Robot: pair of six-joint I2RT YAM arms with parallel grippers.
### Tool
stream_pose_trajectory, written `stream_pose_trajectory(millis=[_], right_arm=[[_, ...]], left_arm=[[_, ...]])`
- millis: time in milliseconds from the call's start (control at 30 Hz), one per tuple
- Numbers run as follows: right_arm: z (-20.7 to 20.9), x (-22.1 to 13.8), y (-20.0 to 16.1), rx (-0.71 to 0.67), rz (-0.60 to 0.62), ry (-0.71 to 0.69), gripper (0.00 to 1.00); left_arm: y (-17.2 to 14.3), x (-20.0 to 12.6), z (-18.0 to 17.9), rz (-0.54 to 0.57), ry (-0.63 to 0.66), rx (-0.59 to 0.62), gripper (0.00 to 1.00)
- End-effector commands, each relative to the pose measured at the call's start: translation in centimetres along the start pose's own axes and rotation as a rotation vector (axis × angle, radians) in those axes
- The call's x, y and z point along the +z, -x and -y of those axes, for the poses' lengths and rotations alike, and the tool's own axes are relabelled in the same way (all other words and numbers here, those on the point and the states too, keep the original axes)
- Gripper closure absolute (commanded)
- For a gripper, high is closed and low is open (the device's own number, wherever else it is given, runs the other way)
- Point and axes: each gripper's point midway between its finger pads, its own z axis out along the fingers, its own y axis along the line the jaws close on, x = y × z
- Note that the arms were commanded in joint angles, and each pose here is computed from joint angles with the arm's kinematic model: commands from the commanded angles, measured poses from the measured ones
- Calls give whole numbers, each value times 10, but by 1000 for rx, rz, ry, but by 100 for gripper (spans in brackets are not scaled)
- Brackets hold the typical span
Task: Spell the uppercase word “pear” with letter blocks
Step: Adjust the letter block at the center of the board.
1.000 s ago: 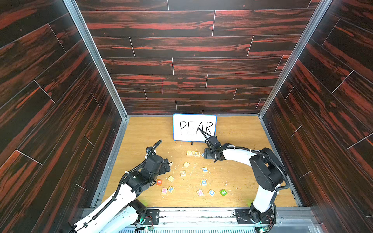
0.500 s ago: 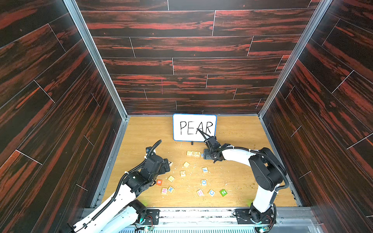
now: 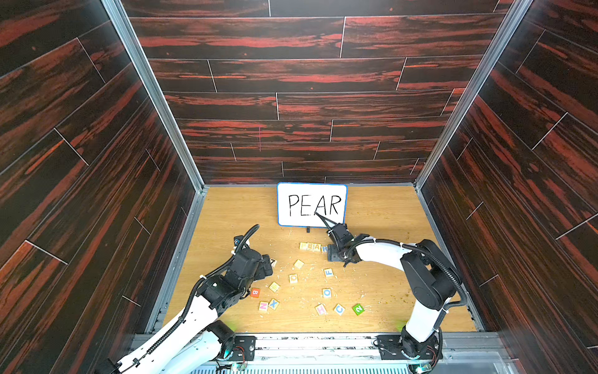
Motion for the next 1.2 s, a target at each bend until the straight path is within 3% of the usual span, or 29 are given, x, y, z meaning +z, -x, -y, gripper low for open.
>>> stream_pose_trajectory(millis=[0,733,933,1167], right_arm=[[-5,-6,1,18,8,14,19],[-16,0,17,43,34,33,19],[2,-22,24,59,82,26,19],[34,-14,33,113,81,-11,18]], left_arm=[[13,-5,5,34,-13,-21,1],[11,-8,-1,43,-1,-25,1],[11,-6,2,39,-8,-25,1],[12,-3,6,34,-16,-23,1]])
